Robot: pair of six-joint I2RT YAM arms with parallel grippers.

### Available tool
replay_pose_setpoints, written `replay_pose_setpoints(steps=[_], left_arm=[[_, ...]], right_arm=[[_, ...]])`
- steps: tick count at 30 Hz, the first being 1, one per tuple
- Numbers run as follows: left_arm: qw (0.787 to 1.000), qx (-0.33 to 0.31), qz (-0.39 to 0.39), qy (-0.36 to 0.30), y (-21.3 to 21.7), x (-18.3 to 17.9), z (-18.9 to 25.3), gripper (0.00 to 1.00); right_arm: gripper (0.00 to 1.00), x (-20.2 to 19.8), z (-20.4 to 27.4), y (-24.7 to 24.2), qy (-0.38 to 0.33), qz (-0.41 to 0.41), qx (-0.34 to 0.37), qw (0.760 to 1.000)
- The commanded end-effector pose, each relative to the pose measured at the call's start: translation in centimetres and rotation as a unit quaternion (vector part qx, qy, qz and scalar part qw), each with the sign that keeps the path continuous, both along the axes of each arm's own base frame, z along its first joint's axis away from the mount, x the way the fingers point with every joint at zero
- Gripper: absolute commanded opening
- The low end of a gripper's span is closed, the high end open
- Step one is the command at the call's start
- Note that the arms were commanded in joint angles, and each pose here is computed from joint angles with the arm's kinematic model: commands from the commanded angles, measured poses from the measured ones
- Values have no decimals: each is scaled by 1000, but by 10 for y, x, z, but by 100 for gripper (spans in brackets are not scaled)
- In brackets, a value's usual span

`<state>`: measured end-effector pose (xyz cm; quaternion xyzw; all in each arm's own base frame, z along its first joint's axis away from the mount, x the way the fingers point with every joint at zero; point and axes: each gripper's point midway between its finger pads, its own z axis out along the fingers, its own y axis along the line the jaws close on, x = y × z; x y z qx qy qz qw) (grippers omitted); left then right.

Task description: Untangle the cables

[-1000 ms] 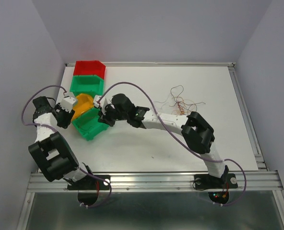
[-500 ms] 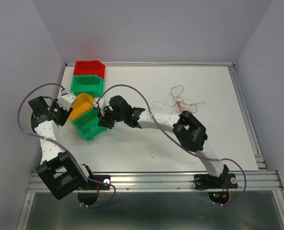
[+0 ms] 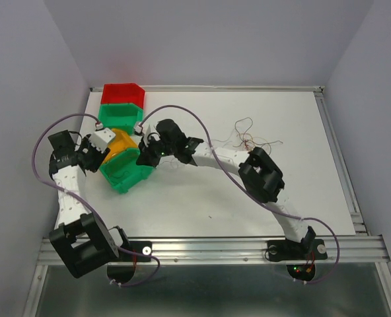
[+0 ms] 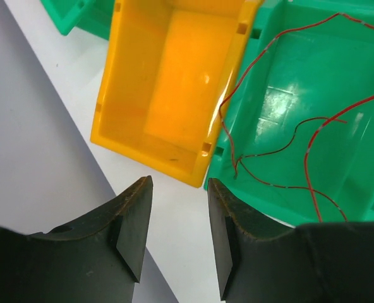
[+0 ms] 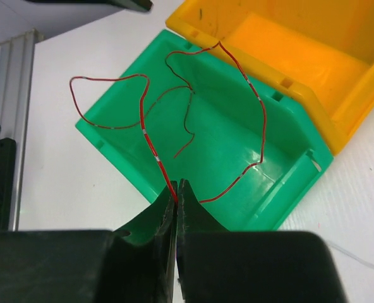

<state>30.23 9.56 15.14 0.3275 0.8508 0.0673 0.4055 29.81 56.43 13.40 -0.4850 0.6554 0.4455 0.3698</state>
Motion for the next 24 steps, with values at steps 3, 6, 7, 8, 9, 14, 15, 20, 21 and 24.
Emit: replay_pose_setpoints(steps=[3, 6, 7, 8, 9, 14, 15, 20, 21, 24], left_arm=[[999, -29, -24, 8, -23, 3, -11, 51], [999, -33, -34, 13, -30, 3, -16, 51], [999, -34, -36, 15, -32, 3, -18, 51], [998, -35, -38, 20, -35, 1, -22, 51], [998, -34, -40, 20, -36, 1, -23, 51], [998, -33, -50, 27, -42, -2, -33, 51], [998, -34, -51, 29, -42, -4, -36, 51], [997, -37, -61, 42, -45, -8, -46, 49], [997, -38, -59, 43, -44, -8, -47, 49], [997, -43, -58, 43, -45, -7, -46, 48]], right_arm=[[1, 6, 23, 14, 23, 26, 30, 999], [1, 10, 10, 19, 35, 23, 23, 999], [0, 11, 6, 20, 38, 23, 22, 999], [1, 10, -2, 18, 49, 22, 8, 999], [1, 11, -3, 20, 49, 20, 7, 999], [1, 14, -30, 18, 63, 7, -17, 998], [0, 13, -33, 18, 66, 8, -19, 998], [1, -3, -51, 11, 101, 8, -39, 994], [0, -5, -51, 9, 99, 5, -43, 994], [0, -15, -54, 7, 91, -4, -57, 994]])
